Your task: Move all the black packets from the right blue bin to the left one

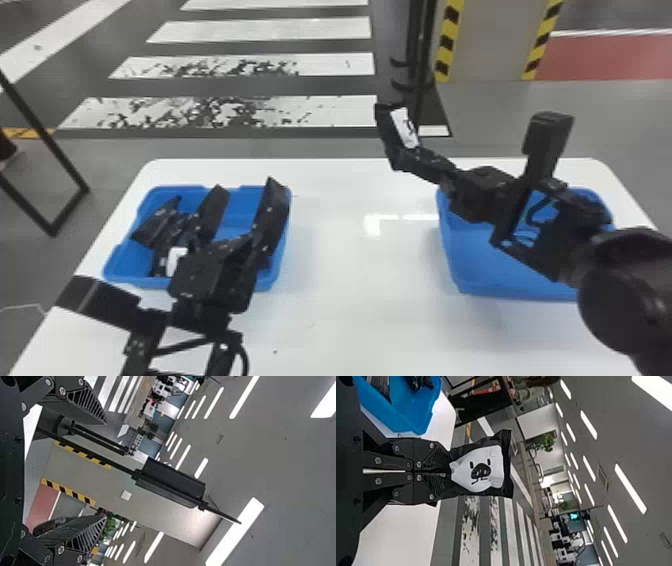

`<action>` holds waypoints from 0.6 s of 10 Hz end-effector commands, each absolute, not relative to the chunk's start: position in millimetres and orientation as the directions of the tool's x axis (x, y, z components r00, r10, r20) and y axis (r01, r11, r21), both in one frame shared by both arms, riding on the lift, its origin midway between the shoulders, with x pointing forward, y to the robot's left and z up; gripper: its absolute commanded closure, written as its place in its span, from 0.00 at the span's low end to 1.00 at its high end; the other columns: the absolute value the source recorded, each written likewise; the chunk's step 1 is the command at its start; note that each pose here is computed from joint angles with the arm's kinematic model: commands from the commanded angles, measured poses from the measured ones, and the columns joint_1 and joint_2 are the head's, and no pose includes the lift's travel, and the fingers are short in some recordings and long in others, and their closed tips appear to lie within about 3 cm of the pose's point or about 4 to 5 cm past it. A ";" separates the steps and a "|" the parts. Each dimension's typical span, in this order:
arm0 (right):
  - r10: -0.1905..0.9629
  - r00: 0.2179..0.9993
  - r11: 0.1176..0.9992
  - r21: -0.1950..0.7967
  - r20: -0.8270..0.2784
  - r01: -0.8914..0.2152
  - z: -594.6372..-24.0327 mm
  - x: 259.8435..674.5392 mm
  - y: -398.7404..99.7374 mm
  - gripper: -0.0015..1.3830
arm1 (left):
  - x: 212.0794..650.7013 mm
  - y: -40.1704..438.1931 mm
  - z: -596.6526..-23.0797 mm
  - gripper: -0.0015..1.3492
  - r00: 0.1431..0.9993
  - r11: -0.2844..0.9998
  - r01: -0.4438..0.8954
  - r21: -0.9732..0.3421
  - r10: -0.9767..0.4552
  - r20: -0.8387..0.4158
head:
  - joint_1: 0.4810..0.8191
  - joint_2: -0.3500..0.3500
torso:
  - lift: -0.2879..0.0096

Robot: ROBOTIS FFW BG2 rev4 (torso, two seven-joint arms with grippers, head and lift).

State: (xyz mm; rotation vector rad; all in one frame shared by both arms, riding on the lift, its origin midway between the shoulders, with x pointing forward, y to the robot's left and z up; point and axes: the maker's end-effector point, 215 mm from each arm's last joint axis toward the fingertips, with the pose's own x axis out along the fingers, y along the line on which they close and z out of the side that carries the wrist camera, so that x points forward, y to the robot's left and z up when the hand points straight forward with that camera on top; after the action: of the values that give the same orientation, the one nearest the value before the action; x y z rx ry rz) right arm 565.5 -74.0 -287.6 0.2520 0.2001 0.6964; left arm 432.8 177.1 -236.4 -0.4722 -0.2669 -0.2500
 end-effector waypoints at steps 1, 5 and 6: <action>0.725 0.684 0.664 0.342 -0.077 -0.665 -284.3 543.3 -32.4 0.82 | 430.9 174.3 -227.7 0.15 0.928 0.858 0.309 -0.411 -0.178 0.327 | 0.59 0.65 | 0.50; 0.847 0.532 0.502 0.357 -0.017 -0.788 -267.0 495.3 29.3 0.82 | 432.9 168.7 -232.8 0.15 0.931 0.867 0.312 -0.388 -0.198 0.305 | 0.61 0.80 | 0.50; 0.859 0.512 0.480 0.371 -0.013 -0.795 -264.7 485.0 37.3 0.82 | 434.0 170.8 -235.3 0.14 0.934 0.884 0.304 -0.356 -0.202 0.295 | 0.61 0.82 | 0.50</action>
State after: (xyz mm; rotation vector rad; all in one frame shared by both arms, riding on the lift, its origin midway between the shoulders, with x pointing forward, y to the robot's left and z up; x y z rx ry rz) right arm 491.1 32.2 -266.7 0.3322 0.2049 1.0039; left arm 433.4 169.8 -234.1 -0.4313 -0.2582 -0.2679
